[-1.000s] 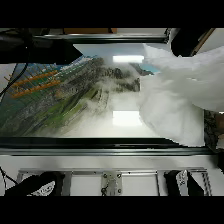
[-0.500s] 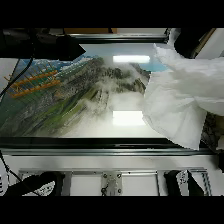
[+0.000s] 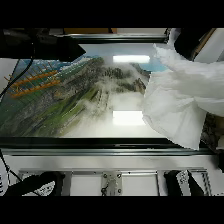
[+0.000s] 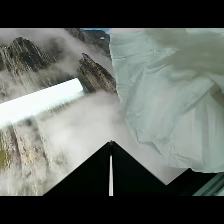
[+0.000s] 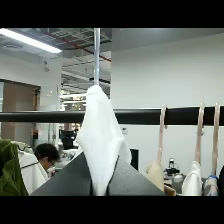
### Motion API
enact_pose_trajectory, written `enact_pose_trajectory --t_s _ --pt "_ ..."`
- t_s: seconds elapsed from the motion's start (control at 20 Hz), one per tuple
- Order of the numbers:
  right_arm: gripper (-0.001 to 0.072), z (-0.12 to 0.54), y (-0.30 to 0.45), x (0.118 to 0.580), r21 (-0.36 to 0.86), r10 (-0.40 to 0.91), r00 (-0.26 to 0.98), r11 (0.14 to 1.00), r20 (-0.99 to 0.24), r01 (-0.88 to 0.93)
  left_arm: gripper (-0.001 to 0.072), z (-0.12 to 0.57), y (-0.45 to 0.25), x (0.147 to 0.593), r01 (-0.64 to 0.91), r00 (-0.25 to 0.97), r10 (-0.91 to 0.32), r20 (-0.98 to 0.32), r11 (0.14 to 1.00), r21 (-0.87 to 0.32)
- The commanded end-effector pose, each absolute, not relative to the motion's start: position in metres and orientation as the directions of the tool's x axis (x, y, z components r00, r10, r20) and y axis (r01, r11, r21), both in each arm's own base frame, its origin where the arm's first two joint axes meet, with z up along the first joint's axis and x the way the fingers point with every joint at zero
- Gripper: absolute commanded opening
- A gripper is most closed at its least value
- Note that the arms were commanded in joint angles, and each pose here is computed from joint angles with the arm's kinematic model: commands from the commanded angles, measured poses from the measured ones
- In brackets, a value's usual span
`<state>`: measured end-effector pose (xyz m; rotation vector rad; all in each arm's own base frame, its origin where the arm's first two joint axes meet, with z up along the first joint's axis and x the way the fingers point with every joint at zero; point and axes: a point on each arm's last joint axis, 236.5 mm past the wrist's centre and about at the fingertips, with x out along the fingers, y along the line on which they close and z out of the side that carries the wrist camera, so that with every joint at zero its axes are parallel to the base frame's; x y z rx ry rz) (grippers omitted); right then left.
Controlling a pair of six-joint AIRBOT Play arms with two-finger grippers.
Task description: Fold the clothes and pants, and hang the long-sleeved shirts on hangers.
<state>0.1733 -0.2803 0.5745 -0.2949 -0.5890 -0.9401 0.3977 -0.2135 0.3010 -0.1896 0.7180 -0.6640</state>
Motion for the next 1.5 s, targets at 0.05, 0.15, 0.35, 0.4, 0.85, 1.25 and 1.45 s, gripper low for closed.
enact_pose_trajectory --t_s 0.05,0.15,0.35,0.4,0.85,1.25,1.45 --pt "0.0005 0.56 -0.307 0.171 0.009 -0.708 0.436 0.529 0.555 0.848 0.0014 0.298 -0.214 0.395 0.498 0.548 -0.622 -0.559 0.78 -0.38" --pt "0.0005 0.554 -0.321 0.166 0.008 -0.729 0.422 0.505 0.539 0.863 0.0014 0.298 -0.214 0.395 0.497 0.548 -0.622 -0.559 0.78 -0.38" --pt "0.0005 0.53 -0.34 0.181 -0.03 -0.738 0.485 0.536 0.468 0.844 0.0014 0.299 -0.214 0.395 0.497 0.549 -0.622 -0.558 0.78 -0.381" --pt "0.0006 0.526 -0.342 0.185 -0.034 -0.738 0.497 0.544 0.456 0.838 0.0014 0.299 -0.214 0.395 0.497 0.549 -0.622 -0.558 0.78 -0.381" --pt "0.0006 0.502 -0.36 0.193 -0.024 -0.759 0.51 0.548 0.406 0.836 0.0014 0.299 -0.214 0.395 0.497 0.549 -0.623 -0.558 0.78 -0.381" --pt "0.0484 0.503 -0.351 0.197 -0.039 -0.743 0.536 0.571 0.401 0.82 0.0014 0.299 -0.214 0.395 0.497 0.55 -0.622 -0.558 0.78 -0.38" --pt "0.0561 0.523 -0.316 0.194 -0.067 -0.7 0.564 0.601 0.438 0.797 0.0014 0.299 -0.213 0.395 0.497 0.55 -0.621 -0.558 0.78 -0.379"
